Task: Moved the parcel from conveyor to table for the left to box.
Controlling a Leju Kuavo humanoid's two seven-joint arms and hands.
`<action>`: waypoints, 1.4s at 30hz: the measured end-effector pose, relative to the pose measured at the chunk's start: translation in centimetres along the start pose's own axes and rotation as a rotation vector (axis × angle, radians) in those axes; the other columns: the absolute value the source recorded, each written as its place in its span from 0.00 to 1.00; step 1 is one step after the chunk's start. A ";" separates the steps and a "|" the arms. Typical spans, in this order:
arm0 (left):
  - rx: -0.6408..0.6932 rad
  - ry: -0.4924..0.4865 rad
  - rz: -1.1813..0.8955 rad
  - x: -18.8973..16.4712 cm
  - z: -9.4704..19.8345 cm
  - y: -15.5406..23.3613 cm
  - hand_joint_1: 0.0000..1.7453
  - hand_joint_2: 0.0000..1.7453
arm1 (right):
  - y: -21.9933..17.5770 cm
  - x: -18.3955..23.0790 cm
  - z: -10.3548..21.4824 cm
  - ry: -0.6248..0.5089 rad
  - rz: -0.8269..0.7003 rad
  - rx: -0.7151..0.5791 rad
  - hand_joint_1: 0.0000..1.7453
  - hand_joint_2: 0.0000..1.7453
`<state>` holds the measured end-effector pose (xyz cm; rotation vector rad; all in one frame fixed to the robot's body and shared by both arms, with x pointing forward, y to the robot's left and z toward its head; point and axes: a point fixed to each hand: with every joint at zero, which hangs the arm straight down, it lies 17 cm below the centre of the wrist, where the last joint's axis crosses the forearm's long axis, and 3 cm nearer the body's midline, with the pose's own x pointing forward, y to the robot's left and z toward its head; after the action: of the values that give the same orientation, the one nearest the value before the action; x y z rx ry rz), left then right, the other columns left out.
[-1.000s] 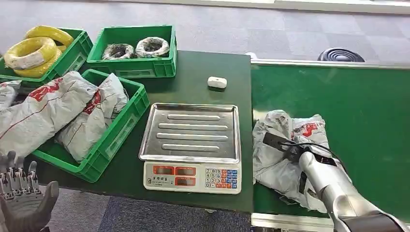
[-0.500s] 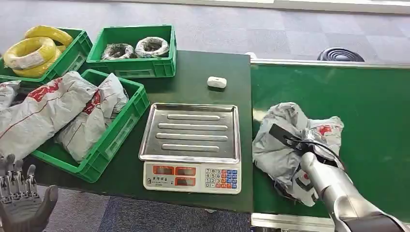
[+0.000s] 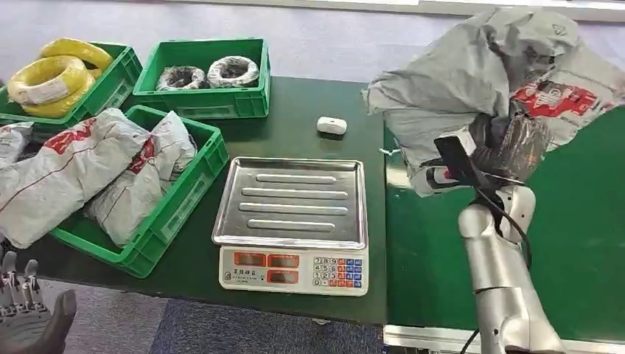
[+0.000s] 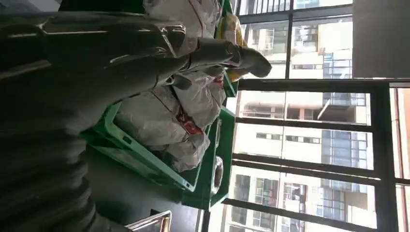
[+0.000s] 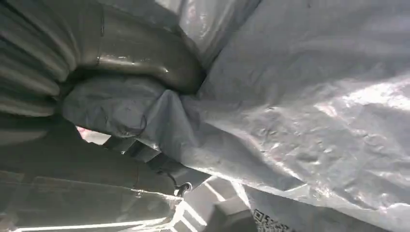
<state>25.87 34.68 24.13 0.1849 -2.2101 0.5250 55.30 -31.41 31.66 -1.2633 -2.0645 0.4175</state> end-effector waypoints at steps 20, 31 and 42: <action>-0.163 -0.056 0.114 -2.5 -3.4 -4.4 0.00 1.00 | 18.3 28.5 9.3 -0.367 -0.680 1.032 1.00 1.00; -0.187 -0.002 0.094 -3.8 -3.9 -5.9 0.00 1.00 | 24.6 23.5 15.9 -0.181 -0.316 1.289 0.00 1.00; -0.251 0.024 -0.022 -4.6 -4.7 -7.8 0.00 1.00 | 25.4 21.2 17.1 -0.148 -0.218 1.291 0.00 1.00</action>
<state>34.45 29.50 25.64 0.0692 -2.2251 0.2325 53.86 0.60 12.58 -0.2166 -1.4449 1.4418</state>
